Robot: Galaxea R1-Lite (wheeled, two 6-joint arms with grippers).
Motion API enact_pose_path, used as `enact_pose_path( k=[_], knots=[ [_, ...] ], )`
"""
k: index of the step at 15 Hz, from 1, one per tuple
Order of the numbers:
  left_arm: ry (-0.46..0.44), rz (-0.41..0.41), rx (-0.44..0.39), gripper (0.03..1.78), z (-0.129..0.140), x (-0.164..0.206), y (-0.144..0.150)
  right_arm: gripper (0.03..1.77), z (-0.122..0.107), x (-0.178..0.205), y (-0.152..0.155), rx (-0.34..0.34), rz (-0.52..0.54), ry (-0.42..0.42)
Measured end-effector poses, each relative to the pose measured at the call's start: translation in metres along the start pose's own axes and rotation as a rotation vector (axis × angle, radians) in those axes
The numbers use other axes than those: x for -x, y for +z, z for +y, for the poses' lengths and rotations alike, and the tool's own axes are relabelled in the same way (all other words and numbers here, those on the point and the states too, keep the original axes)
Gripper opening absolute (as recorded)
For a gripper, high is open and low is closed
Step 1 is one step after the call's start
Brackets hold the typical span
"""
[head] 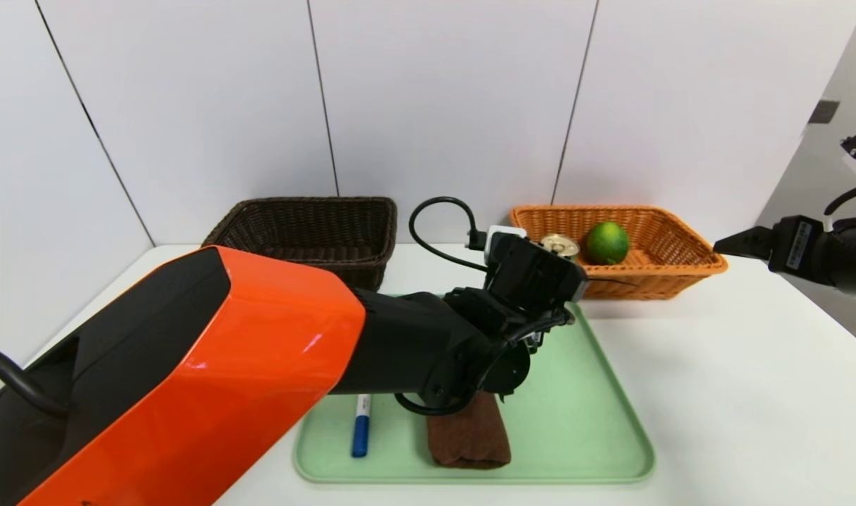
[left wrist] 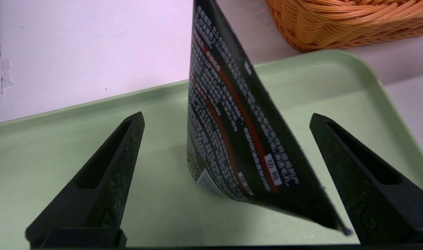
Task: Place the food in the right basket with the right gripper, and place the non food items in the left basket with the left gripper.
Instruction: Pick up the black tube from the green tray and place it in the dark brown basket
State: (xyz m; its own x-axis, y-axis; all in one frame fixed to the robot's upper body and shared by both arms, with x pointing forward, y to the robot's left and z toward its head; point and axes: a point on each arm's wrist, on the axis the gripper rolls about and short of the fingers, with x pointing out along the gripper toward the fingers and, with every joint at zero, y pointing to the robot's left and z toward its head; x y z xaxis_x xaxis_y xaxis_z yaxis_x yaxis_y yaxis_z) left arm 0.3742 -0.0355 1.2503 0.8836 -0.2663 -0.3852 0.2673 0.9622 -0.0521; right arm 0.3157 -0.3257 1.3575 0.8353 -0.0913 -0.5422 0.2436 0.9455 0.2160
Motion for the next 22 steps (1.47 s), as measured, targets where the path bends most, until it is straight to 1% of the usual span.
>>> enact_pose_path(
  k=[2, 6, 7, 8, 10, 14, 15, 19, 22],
  knots=[
    [0.007, -0.001, -0.007, 1.69, 0.002, -0.003, 0.0, 1.7, 0.001, -0.002, 0.001, -0.001, -0.013, 0.005],
    [0.009, -0.007, 0.0, 1.69, 0.002, -0.006, 0.002, 1.7, 0.0, -0.006, -0.002, 0.011, -0.002, 0.001],
    [0.008, -0.009, 0.001, 1.66, 0.002, -0.006, 0.002, 1.7, 0.0, -0.006, -0.003, 0.011, 0.0, 0.001],
    [0.007, -0.013, 0.006, 1.47, 0.002, -0.006, 0.003, 1.7, 0.0, -0.006, -0.003, 0.012, 0.001, 0.002],
    [0.003, -0.018, 0.008, 1.15, 0.001, -0.006, 0.005, 1.7, 0.0, -0.007, -0.003, 0.013, 0.006, 0.009],
    [0.002, -0.017, 0.008, 0.69, 0.001, -0.006, 0.005, 1.7, 0.0, -0.007, -0.004, 0.015, 0.01, 0.009],
    [0.001, -0.017, 0.008, 0.33, 0.001, -0.006, 0.006, 1.7, 0.0, -0.007, -0.004, 0.015, 0.011, 0.01],
    [-0.002, -0.016, 0.008, 0.33, 0.002, -0.005, 0.007, 1.7, 0.0, -0.007, -0.004, 0.026, 0.01, 0.011],
    [-0.016, -0.023, 0.012, 0.33, 0.004, 0.006, 0.018, 1.7, 0.0, -0.007, -0.004, 0.025, 0.01, 0.01]
  ],
)
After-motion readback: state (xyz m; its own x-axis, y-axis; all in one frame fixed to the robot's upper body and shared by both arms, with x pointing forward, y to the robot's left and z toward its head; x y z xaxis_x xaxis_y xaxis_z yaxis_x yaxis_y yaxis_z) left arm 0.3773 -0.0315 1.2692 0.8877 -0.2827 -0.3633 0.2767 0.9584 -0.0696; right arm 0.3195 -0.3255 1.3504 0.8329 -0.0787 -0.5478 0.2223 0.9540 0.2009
